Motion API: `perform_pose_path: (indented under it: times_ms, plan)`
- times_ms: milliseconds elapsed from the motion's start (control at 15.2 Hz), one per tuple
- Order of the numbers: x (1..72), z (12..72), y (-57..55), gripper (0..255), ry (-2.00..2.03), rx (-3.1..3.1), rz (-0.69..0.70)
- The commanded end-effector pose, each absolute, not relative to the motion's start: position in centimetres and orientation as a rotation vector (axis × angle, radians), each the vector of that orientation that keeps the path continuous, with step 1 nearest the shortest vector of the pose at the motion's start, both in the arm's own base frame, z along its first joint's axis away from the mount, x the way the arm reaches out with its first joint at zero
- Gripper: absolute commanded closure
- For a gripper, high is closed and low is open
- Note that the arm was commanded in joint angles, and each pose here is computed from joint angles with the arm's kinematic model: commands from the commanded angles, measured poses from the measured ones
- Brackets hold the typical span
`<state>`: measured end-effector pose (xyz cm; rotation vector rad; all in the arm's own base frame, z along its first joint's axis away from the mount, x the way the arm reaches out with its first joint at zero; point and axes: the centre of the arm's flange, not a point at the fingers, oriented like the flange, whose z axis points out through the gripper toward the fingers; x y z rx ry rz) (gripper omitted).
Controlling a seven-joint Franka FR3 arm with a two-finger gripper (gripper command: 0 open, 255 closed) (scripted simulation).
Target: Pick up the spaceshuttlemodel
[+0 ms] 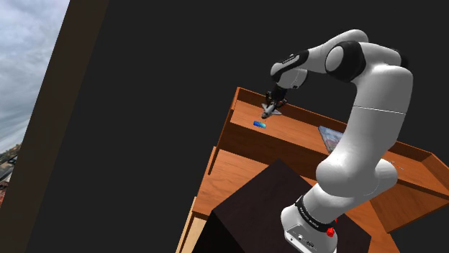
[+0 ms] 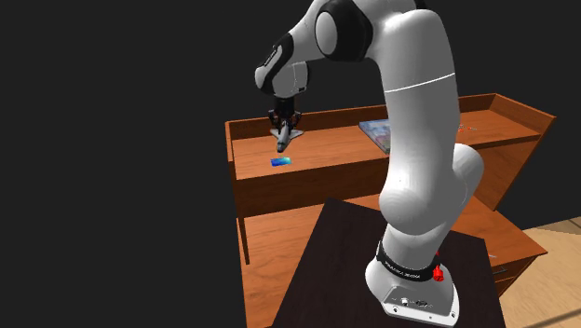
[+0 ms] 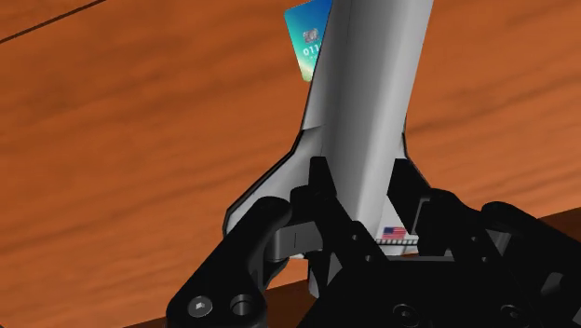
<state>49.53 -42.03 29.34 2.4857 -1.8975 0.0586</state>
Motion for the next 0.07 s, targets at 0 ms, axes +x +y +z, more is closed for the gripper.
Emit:
perform_pose_path:
  times_ms: [0]
  plan:
    - [49.58, 29.63, -42.05, 255, -1.897, 2.486, 0.059]
